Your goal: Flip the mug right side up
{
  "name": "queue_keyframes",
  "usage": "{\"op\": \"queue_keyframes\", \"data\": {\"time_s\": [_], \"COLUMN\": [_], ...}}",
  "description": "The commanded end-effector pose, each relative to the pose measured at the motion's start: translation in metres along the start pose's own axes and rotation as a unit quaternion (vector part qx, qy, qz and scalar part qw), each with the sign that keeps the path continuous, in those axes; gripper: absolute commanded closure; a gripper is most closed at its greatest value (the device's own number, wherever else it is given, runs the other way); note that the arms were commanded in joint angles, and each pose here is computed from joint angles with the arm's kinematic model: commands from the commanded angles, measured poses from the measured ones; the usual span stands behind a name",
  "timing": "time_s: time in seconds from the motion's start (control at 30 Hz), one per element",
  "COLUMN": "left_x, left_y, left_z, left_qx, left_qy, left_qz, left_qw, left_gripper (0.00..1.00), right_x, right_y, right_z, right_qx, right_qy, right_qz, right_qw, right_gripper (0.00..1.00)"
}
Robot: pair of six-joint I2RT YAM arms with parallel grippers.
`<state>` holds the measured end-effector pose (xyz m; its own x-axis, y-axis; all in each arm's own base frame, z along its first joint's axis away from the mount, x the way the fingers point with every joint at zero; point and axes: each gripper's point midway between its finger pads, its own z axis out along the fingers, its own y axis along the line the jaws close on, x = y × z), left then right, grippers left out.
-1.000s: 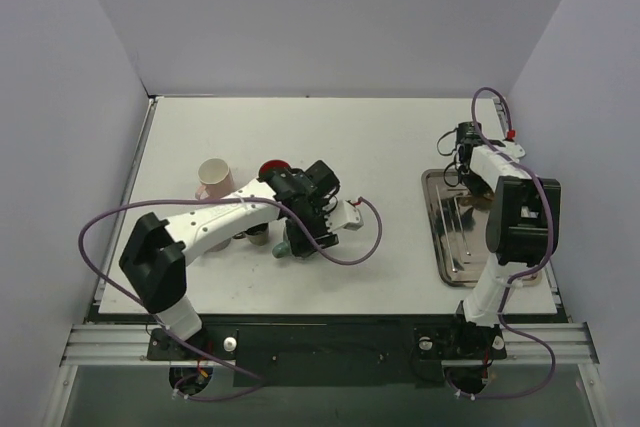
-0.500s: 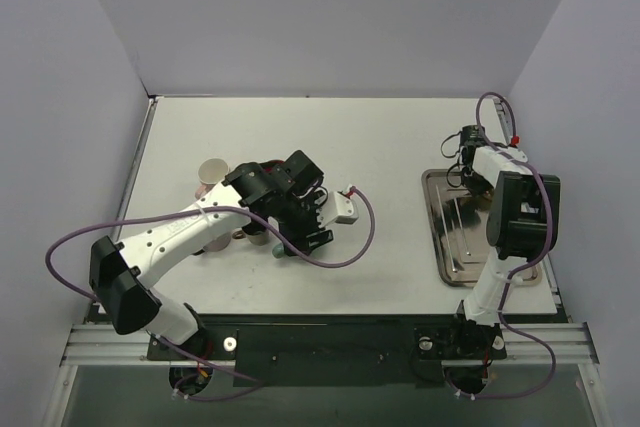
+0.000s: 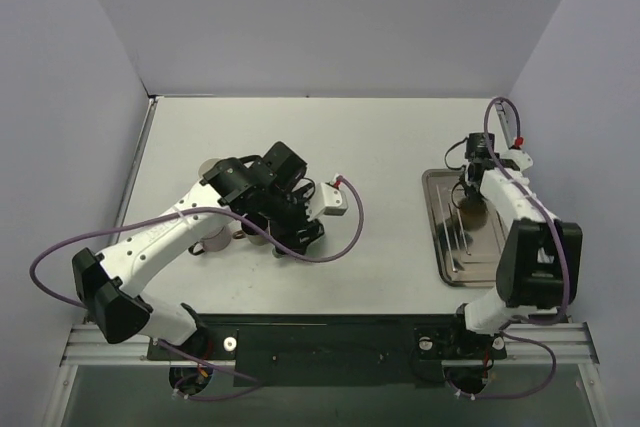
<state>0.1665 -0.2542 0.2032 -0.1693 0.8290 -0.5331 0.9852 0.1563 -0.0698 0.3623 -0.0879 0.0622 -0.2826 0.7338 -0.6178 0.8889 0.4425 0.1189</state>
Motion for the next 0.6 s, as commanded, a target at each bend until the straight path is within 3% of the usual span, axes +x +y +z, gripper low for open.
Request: {"op": "queue_keyframes", "data": {"time_s": [0.0, 0.13, 0.23, 0.27, 0.4, 0.43, 0.47, 0.5, 0.53, 0.57], "left_x": [-0.028, -0.050, -0.072, -0.068, -0.088, -0.095, -0.098, -0.106, -0.109, -0.113], "left_y": [0.005, 0.024, 0.041, 0.052, 0.057, 0.060, 0.049, 0.040, 0.033, 0.023], "left_z": [-0.036, -0.061, -0.092, -0.106, -0.157, -0.161, -0.173, -0.186, -0.190, -0.201], "left_qx": [0.011, 0.024, 0.049, 0.046, 0.089, 0.091, 0.113, 0.107, 0.133, 0.127], "left_qy": [-0.082, -0.168, -0.262, -0.286, -0.403, -0.433, -0.446, -0.480, -0.486, -0.508], "left_qz": [-0.023, -0.093, -0.136, -0.174, -0.202, -0.171, -0.199, -0.144, -0.171, -0.129], "left_qw": [0.996, 0.981, 0.954, 0.941, 0.888, 0.880, 0.865, 0.859, 0.847, 0.842], "left_gripper": [0.28, 0.28, 0.28, 0.27, 0.21, 0.20, 0.18, 0.17, 0.16, 0.15], "right_x": [-0.043, -0.048, -0.030, -0.034, -0.013, 0.001, 0.006, 0.019, 0.026, 0.033], "right_y": [0.045, 0.054, 0.077, 0.081, 0.084, 0.083, 0.082, 0.079, 0.081, 0.075], "right_z": [-0.100, -0.187, -0.259, -0.294, -0.407, -0.433, -0.456, -0.479, -0.497, -0.521], "right_qx": [-0.172, -0.305, -0.454, -0.510, -0.671, -0.704, -0.737, -0.763, -0.788, -0.809], "right_qy": [-0.091, -0.118, -0.090, -0.098, -0.086, -0.071, -0.063, -0.043, -0.033, -0.019], "right_qz": [-0.003, -0.005, -0.004, 0.005, -0.007, -0.020, -0.026, -0.035, -0.037, -0.045], "right_qw": [0.981, 0.945, 0.886, 0.855, 0.736, 0.707, 0.673, 0.644, 0.614, 0.585], "right_gripper": [1.00, 1.00, 1.00, 1.00, 1.00, 1.00, 1.00, 1.00, 1.00, 1.00]}}
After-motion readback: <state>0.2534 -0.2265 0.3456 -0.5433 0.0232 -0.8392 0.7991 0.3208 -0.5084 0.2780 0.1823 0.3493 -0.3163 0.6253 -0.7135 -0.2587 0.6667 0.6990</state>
